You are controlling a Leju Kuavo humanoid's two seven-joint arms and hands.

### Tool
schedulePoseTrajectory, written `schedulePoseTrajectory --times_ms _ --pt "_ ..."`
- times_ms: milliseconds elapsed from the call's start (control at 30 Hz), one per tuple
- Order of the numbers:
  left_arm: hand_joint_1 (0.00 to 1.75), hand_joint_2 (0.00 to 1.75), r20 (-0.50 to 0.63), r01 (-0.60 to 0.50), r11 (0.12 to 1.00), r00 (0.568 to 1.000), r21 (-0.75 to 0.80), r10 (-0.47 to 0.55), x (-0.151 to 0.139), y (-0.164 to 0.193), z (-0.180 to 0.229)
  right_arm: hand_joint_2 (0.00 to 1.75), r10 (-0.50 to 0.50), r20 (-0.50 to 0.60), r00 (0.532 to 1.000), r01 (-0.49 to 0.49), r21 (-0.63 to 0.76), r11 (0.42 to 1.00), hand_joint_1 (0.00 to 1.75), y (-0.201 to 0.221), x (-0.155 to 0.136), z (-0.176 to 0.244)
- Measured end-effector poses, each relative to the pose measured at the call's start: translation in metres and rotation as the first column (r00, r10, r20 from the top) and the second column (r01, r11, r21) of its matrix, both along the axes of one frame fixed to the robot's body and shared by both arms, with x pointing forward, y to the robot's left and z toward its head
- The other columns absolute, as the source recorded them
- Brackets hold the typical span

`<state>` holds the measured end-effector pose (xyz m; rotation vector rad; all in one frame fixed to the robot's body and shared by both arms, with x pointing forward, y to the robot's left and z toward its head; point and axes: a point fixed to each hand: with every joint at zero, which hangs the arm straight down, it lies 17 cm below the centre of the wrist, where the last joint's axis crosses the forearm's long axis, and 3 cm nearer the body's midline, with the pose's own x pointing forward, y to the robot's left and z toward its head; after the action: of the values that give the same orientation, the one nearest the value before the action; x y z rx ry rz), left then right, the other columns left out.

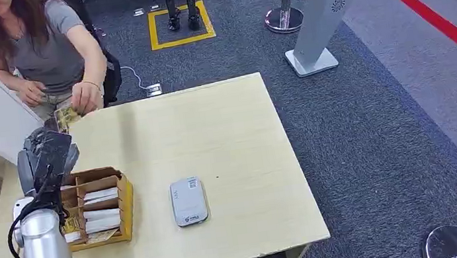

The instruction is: Pass the card to the sensor for recognition and then transmit it.

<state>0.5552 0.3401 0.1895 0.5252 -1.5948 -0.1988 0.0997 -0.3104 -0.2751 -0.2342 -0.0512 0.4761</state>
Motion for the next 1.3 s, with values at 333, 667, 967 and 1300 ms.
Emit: schedulePoseTrajectory --times_ms 333,667,967,1300 --pt "0.0 1.75 0.042 -0.011 1.0 0.999 -0.006 0.011 -0.007 -0.001 0.01 0.0 -0.001 -0.005 1.0 0.001 -0.003 1.0 0.0 -0.001 -0.004 -0.001" --pt "0.0 1.75 0.208 0.026 0.997 0.978 -0.076 -0.009 -0.042 -0.017 0.048 0.0 -0.013 -0.005 1.0 0.013 -0.007 1.0 0.0 -0.002 -0.014 -0.003" --pt "0.0 1.75 0.334 0.166 0.97 0.937 -0.179 -0.099 -0.1 -0.057 0.066 0.0 -0.067 -0.026 0.997 0.067 -0.004 0.998 0.0 -0.003 -0.032 -0.005" --pt "0.0 1.75 0.349 0.194 0.971 0.927 -0.141 -0.135 -0.135 -0.066 0.062 0.0 -0.091 -0.034 0.995 0.091 -0.004 0.996 0.0 -0.004 -0.038 -0.006"
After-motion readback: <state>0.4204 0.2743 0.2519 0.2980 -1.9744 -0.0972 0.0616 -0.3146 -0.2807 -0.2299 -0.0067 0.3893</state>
